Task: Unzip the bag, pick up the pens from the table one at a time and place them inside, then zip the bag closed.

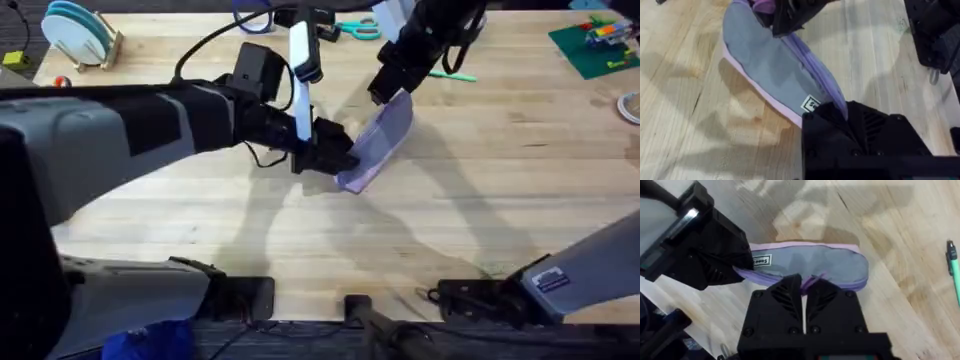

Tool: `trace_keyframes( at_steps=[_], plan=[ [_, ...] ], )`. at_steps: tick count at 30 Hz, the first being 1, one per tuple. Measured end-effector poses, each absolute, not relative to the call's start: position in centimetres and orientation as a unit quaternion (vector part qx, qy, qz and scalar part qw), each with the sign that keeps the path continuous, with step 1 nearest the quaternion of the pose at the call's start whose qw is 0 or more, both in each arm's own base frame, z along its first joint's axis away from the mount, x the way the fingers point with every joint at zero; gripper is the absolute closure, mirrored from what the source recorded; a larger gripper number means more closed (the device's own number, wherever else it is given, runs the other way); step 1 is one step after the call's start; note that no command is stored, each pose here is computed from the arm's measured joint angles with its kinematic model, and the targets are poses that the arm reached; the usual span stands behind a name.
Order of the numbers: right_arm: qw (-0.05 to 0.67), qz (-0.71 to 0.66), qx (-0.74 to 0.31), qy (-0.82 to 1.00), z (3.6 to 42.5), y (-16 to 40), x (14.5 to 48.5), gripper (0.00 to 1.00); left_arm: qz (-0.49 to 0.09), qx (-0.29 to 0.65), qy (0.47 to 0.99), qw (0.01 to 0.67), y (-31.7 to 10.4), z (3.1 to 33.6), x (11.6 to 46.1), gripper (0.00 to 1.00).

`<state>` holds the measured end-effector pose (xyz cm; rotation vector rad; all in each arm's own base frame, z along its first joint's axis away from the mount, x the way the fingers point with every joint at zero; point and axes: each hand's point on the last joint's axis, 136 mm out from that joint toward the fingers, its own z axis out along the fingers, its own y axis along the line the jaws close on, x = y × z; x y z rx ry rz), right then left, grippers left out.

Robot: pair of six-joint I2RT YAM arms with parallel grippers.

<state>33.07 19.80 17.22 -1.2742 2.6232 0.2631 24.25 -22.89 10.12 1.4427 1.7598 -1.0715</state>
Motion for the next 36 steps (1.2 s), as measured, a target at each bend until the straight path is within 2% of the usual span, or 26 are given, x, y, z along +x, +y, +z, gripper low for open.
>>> trace_keyframes(
  at_steps=[11,24,36],
  plan=[
    [0.113,0.094,-0.427,0.892,16.0,19.9,33.1,0.969,-0.404,0.545,0.668,0.306,-22.8,10.0,24.2,0.959],
    [0.191,0.105,-0.385,0.896,15.6,18.0,29.4,0.969,-0.406,0.547,0.667,0.304,-23.0,10.0,24.0,0.959],
    [0.191,0.12,-0.348,0.91,14.0,18.4,27.9,0.968,-0.405,0.547,0.667,0.304,-23.0,10.0,24.1,0.96]
  ],
)
